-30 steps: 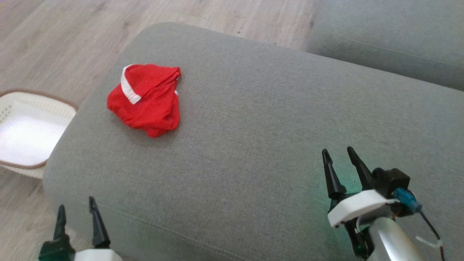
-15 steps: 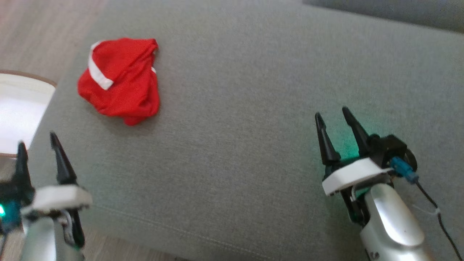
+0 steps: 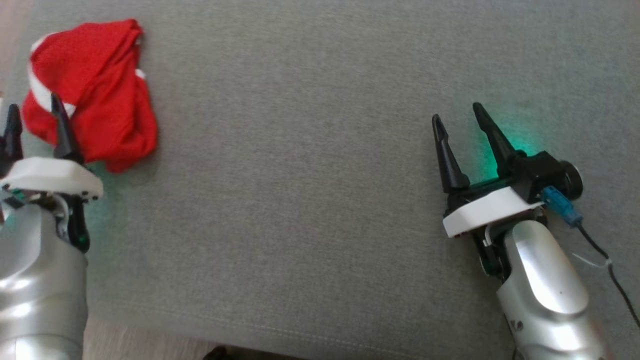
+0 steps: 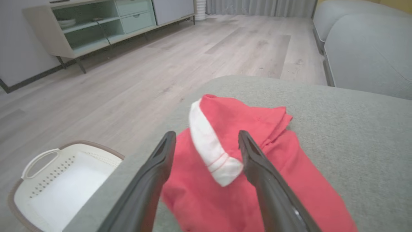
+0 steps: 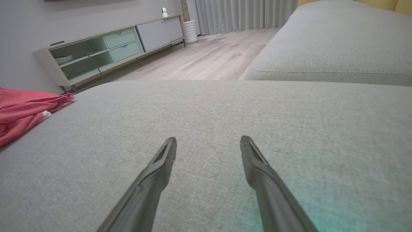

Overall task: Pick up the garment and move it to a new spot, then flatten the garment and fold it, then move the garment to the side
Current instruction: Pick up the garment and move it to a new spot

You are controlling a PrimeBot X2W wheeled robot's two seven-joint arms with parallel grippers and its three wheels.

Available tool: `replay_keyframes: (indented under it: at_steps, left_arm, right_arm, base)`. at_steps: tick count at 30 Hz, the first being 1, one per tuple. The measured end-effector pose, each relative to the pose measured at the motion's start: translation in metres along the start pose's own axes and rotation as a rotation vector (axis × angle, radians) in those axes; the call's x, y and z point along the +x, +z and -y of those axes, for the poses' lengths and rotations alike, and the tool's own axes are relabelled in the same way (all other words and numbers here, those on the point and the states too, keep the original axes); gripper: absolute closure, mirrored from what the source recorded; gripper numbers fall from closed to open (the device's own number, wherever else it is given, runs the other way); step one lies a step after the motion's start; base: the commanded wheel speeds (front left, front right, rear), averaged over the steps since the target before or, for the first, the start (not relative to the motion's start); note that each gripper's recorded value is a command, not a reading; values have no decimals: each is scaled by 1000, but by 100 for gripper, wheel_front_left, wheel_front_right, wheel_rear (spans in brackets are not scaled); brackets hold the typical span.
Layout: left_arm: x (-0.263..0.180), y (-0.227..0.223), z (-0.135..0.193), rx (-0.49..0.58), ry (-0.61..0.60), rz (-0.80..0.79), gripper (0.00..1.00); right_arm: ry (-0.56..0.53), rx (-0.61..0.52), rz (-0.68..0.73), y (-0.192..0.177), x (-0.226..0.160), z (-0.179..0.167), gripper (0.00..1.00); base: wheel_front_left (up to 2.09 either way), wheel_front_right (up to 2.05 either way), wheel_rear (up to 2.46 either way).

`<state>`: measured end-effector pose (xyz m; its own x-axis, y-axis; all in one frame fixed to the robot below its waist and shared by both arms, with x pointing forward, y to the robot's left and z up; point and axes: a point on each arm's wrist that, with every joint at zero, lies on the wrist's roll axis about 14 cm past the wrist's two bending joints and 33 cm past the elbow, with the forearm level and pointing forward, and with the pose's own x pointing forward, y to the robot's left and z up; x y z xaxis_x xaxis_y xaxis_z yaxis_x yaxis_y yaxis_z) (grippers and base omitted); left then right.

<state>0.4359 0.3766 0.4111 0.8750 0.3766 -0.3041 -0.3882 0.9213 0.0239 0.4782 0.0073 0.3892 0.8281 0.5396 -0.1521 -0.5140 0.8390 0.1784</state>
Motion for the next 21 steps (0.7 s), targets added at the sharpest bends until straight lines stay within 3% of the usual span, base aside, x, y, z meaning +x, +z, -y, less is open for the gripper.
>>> replay_keyframes:
  at_steps: [7, 9, 14, 17, 21]
  left_arm:
    - [19, -34, 11, 14, -26, -148, 0]
    - [21, -42, 12, 16, -26, -170, 100]
    - [28, -20, 26, 54, -77, -102, 100]
    - [36, 36, 37, 95, -131, 56, 100]
    - [28, 127, 78, 155, -255, 317, 100]
  right_arm:
    - [-46, -1, 9, -1, 0, 20, 0]
    - [-59, 0, 10, -2, -1, 25, 0]
    - [-81, -3, 22, 5, -5, 32, 0]
    - [-104, 9, 25, 9, -12, 37, 0]
    - [-124, 32, 44, 21, -23, 37, 0]
  base:
    - [0, 0, 0]
    - [0, 0, 0]
    - [0, 0, 0]
    - [0, 0, 0]
    - [0, 0, 0]
